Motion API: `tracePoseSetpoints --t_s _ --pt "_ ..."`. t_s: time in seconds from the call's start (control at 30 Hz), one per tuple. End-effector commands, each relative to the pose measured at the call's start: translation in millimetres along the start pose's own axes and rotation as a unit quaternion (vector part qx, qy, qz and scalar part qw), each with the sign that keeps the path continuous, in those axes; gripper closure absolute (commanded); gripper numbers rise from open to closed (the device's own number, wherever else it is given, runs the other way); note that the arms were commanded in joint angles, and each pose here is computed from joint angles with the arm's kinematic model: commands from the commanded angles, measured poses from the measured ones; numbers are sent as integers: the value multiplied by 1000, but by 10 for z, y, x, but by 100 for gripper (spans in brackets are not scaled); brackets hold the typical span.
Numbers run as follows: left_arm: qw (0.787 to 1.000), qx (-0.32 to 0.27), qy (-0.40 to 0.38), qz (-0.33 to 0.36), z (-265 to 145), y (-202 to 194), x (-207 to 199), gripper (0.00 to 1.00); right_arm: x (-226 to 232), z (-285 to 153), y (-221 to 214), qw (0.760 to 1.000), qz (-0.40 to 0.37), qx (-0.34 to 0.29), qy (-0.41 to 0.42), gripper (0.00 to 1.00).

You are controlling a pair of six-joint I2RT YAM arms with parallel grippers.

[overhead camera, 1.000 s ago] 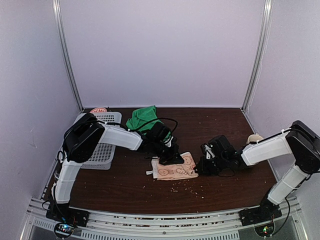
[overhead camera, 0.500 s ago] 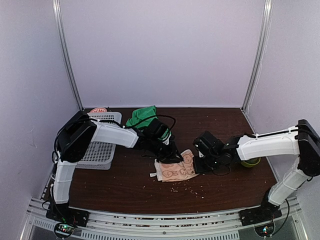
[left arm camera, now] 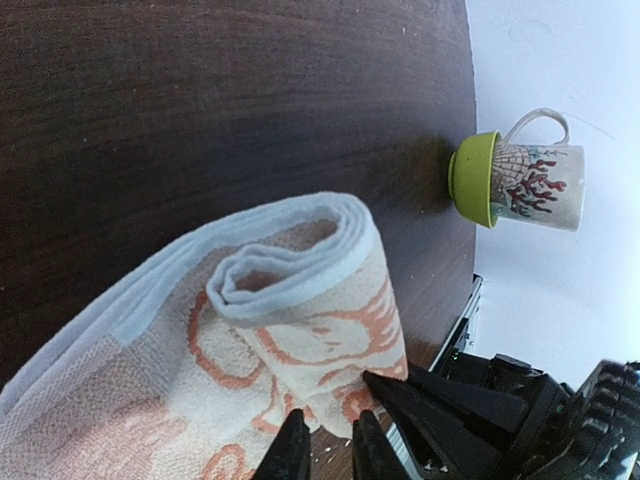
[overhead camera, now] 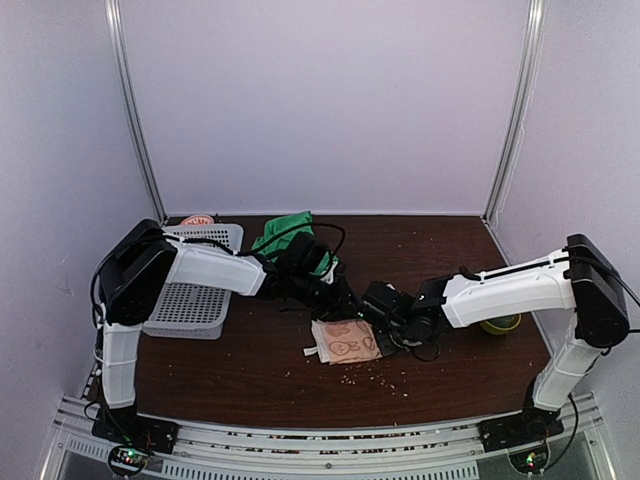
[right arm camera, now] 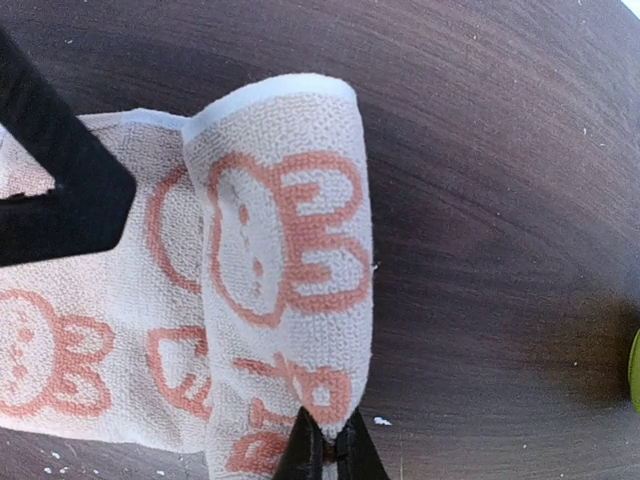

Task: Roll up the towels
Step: Roll the towel from the center of the board.

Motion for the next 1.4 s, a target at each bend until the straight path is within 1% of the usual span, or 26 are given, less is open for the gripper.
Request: tracePoseSetpoints --t_s 0.0,0.2,0.37,0.47,0.67,0.87,1.0,1.23,1.37 --pt "999 -3 -31 -9 142 76 -7 86 -72 -11 -2 1000 -2 -10 -29 100" --pt "1000 4 4 -22 289 91 209 96 -46 -52 18 1000 5 -15 -15 100" --pt "1000 3 1 -25 369 132 242 100 1 -77 58 1000 4 -20 -3 100" --pt "999 1 -16 -29 396 153 194 100 40 -84 72 1000 -1 -19 3 100" --pt "999 7 -14 -32 388 132 193 100 83 -107 95 1000 -3 -20 9 100" --pt "1000 7 4 -22 153 -15 207 100 61 -83 67 1000 -2 -18 2 100" --pt "1000 1 1 -15 76 -9 128 100 86 -76 72 1000 0 -19 7 100" --pt "1000 -3 -5 -8 181 132 -13 100 89 -104 89 1000 -2 -20 10 100" --pt "1000 3 5 -10 295 155 42 100 74 -113 97 1000 -2 -22 10 100"
Point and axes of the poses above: each gripper's point midway between its finger pads, its own z axis out along the fingers, its own x axis along the line the jaws close on, y = z × x, the point moved 2 cm from there along -z, back along the fingers, and after that the axes turned 2 degrees about -z, right-handed, at the moved point
